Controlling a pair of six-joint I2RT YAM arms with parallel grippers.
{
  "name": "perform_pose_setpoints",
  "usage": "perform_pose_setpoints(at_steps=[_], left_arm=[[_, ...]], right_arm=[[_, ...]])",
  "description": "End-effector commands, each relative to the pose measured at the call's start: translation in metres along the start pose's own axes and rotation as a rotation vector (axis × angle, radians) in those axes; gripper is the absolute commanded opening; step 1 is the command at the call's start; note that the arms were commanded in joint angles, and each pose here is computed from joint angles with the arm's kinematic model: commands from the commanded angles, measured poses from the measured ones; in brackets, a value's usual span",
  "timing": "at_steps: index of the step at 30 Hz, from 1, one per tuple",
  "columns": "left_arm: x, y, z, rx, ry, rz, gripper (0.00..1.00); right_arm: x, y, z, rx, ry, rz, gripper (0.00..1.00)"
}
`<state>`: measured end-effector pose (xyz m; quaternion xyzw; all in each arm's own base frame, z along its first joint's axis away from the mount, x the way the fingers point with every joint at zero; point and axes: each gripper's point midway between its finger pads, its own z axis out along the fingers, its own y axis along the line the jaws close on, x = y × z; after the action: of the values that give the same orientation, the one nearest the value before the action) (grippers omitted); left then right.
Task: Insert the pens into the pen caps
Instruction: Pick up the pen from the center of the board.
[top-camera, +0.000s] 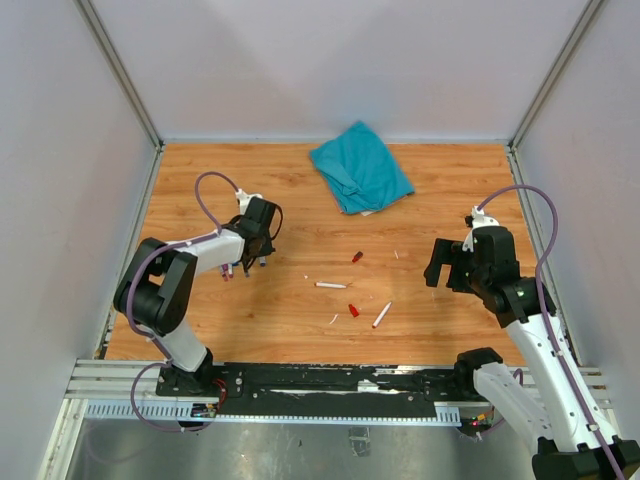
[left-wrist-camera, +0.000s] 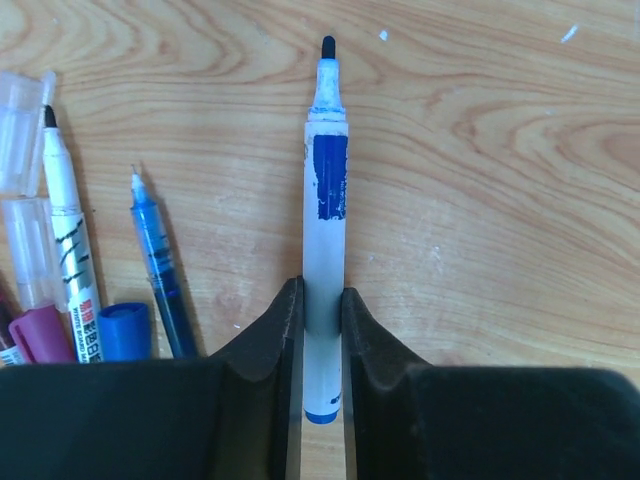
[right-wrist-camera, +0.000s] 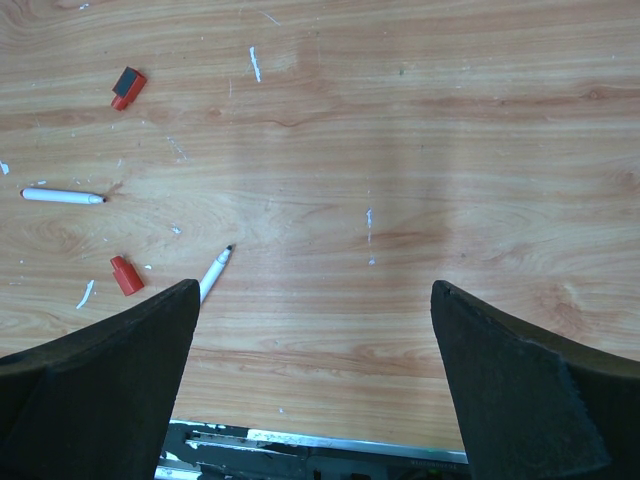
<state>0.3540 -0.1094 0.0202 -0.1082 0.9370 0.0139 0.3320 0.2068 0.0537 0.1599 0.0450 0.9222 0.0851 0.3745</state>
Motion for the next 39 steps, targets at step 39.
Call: perform_pose_setpoints(at_steps=[39], left_arm=[[0.043,-0.169,-0.210,0.911,-0.192,0.175,0.01]], right_arm=[[-0.008,0.154,-0.002,-0.689,-0.089,0.247,0.84]])
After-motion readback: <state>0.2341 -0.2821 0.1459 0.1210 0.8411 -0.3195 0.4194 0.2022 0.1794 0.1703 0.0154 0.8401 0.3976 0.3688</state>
